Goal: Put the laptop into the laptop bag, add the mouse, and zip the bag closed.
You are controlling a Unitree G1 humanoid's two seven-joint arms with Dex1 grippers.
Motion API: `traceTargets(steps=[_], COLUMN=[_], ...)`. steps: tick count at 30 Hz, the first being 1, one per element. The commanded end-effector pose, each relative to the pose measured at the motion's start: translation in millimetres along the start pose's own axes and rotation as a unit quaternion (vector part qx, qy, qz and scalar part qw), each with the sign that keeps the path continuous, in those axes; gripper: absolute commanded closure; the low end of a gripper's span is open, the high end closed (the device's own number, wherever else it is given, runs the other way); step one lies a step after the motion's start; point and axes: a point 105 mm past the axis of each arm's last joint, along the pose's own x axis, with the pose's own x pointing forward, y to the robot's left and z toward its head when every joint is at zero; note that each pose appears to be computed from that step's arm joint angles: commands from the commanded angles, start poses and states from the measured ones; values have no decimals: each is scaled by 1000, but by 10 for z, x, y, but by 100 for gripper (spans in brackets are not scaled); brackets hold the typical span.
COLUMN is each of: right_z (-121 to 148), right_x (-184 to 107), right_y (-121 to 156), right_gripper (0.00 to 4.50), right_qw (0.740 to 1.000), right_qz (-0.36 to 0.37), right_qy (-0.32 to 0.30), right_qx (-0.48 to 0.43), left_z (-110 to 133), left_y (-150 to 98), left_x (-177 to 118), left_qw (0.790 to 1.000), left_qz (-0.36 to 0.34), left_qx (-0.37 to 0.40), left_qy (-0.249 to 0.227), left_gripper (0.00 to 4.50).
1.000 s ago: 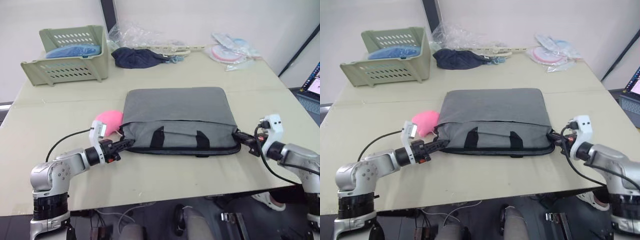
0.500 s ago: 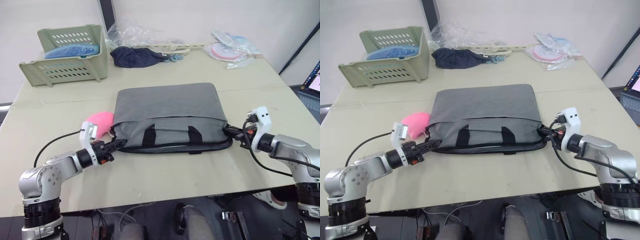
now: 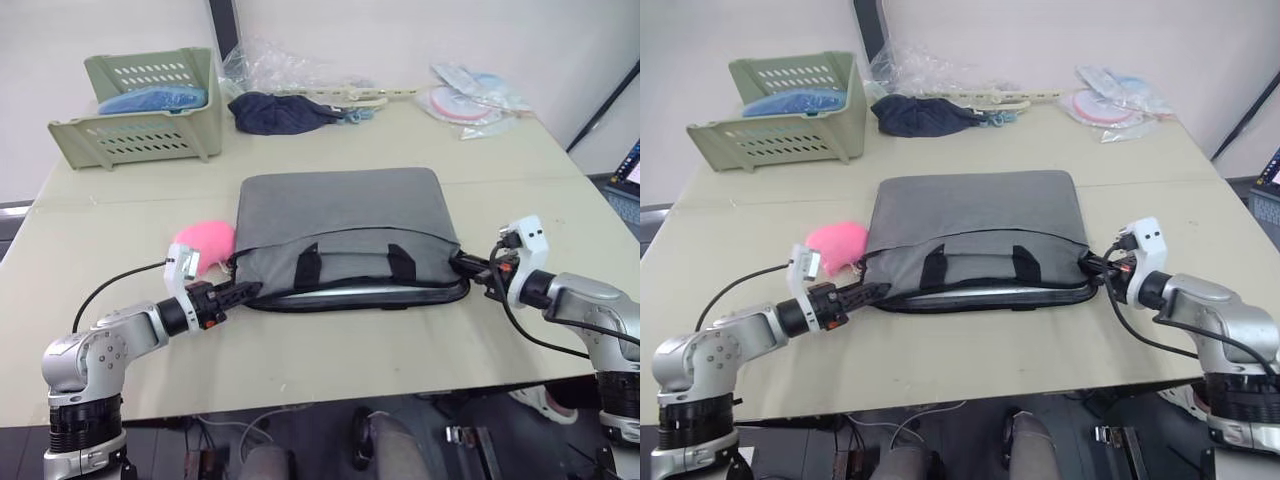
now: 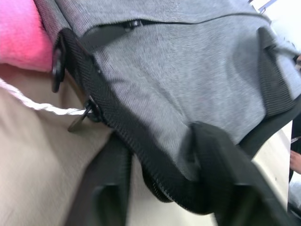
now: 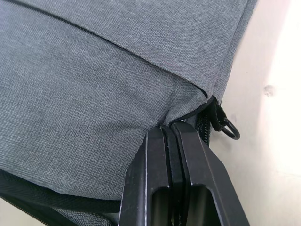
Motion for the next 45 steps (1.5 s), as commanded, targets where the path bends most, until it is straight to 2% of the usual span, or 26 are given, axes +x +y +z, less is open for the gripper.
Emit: traceTargets(steps=[1, 9, 12, 13, 15, 20, 25, 28, 32, 36, 38, 41, 45], right_z=[161, 284, 334, 342, 379, 450, 667, 811, 979, 1049, 1144, 1322, 1403], right_x=[-1, -188, -323, -349, -402, -486, -590, -619, -611, -598, -584, -526, -480], right_y=[58, 53, 60, 62, 59, 44, 37, 124, 222, 304, 395, 574, 700], right_gripper=[450, 450, 338, 315, 234, 234, 234, 234, 234, 234, 234, 234, 234], right_qw=[999, 998, 997, 997, 997, 995, 991, 989, 985, 982, 976, 969, 964], right_qz=[15, 0, -10, -13, -20, -34, -47, -35, -23, -11, 0, 23, 41], right_qy=[-24, -24, -20, -19, -21, -28, -50, -62, -71, -71, -76, -99, -110], right_qx=[-22, -55, -70, -74, -78, -85, -112, -130, -156, -177, -203, -226, -237], left_z=[-87, -32, 8, 19, 52, 148, 367, 542, 746, 838, 962, 1196, 1318], left_y=[-87, -60, -44, -39, -52, -96, -224, -351, -415, -497, -575, -774, -854], left_x=[25, -141, -253, -273, -308, -366, -604, -817, -1123, -1255, -1321, -1362, -1391], left_qw=[1000, 1000, 999, 999, 999, 999, 995, 993, 988, 983, 974, 965, 961], left_qz=[-20, -4, 8, 11, 14, 15, 16, 0, 13, 13, 17, -17, -34], left_qx=[3, 14, 22, 23, 29, 40, 93, 119, 150, 180, 226, 263, 274], left_qy=[24, 25, 27, 26, 27, 21, 27, 24, 23, 28, 33, 3, -14], left_gripper=[162, 162, 156, 156, 156, 156, 156, 156, 156, 156, 156, 156, 156])
